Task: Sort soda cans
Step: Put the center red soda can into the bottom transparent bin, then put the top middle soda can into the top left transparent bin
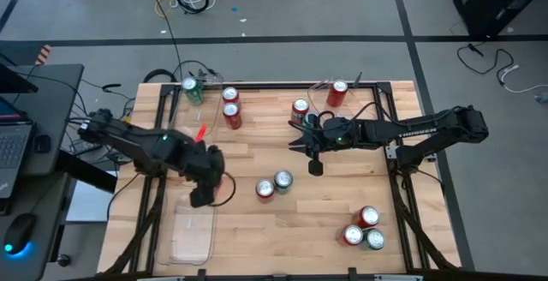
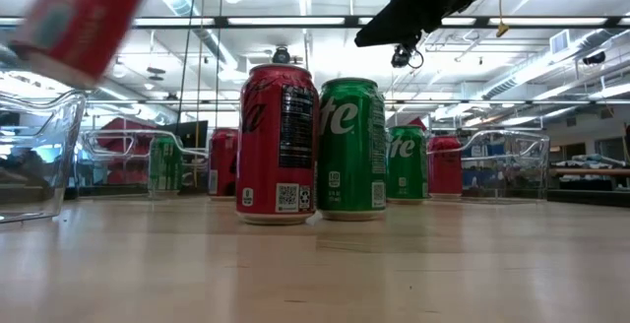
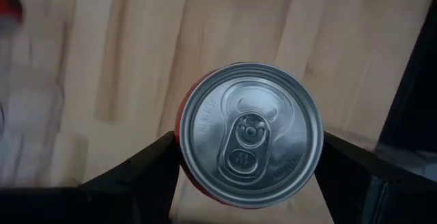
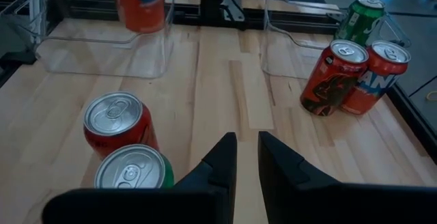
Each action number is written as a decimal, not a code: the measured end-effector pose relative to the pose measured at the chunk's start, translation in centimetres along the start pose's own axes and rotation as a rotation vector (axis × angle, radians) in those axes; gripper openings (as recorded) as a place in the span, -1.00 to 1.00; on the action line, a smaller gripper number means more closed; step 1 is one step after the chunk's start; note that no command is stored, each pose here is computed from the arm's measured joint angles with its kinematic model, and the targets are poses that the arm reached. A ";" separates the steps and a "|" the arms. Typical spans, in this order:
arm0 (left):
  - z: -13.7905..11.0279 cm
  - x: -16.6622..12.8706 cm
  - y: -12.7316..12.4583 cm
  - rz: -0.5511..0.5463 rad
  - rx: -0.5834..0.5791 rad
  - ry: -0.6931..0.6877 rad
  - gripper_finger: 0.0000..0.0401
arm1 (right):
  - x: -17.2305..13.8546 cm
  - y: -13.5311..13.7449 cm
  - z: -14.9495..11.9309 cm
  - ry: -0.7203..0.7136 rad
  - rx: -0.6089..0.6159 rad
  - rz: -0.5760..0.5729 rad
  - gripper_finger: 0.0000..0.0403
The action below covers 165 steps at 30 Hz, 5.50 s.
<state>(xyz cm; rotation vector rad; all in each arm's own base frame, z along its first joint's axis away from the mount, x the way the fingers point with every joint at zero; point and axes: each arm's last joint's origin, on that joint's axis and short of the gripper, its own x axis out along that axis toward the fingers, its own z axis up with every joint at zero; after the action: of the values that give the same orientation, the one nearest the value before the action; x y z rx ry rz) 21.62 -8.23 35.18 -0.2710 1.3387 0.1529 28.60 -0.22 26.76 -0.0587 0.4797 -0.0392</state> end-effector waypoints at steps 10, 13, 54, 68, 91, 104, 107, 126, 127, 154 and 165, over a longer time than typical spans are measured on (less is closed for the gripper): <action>-2.1 3.1 -1.1 0.074 -0.028 0.075 0.44 | 0.0 0.0 0.0 0.000 -0.005 0.000 -0.76; -2.0 5.0 -1.1 0.076 0.020 0.052 0.44 | 0.0 0.0 0.0 0.000 -0.006 0.000 -0.76; -1.0 11.1 2.9 0.342 -0.128 -0.127 0.44 | 0.0 0.0 0.1 -0.007 0.019 0.000 -0.76; -1.6 10.9 3.3 0.374 -0.129 -0.047 0.89 | 0.0 0.1 0.1 -0.007 0.019 0.001 -0.76; -1.0 9.9 3.9 0.495 -0.077 -0.103 0.84 | 0.0 0.0 0.6 -0.066 0.023 -0.024 -0.58; -1.2 10.0 3.7 0.415 0.035 -0.013 0.73 | -0.1 1.5 0.7 -0.072 0.084 -0.027 -0.12; -1.3 10.0 3.7 0.401 0.057 0.004 0.73 | -0.2 2.1 0.9 -0.094 0.094 -0.005 -0.01; -1.0 6.1 2.6 0.424 0.161 -0.001 0.37 | -0.4 4.3 0.4 -0.035 0.144 0.079 0.41; -1.1 6.3 2.6 0.428 0.173 0.004 0.27 | -0.3 4.6 0.2 -0.021 0.142 0.087 0.42; -5.7 0.6 5.9 0.095 0.080 -0.626 -0.99 | 7.3 7.9 -2.0 0.330 0.026 0.055 0.72; -5.3 0.6 5.9 0.168 0.100 -0.666 -0.99 | 8.1 5.4 -2.2 0.365 0.046 -0.003 0.41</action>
<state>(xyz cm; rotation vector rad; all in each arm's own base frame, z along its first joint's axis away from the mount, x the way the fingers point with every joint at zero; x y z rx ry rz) 15.20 -4.10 32.91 -0.0124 0.7019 0.2879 34.90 4.63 20.69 -0.0062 0.8431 -0.0641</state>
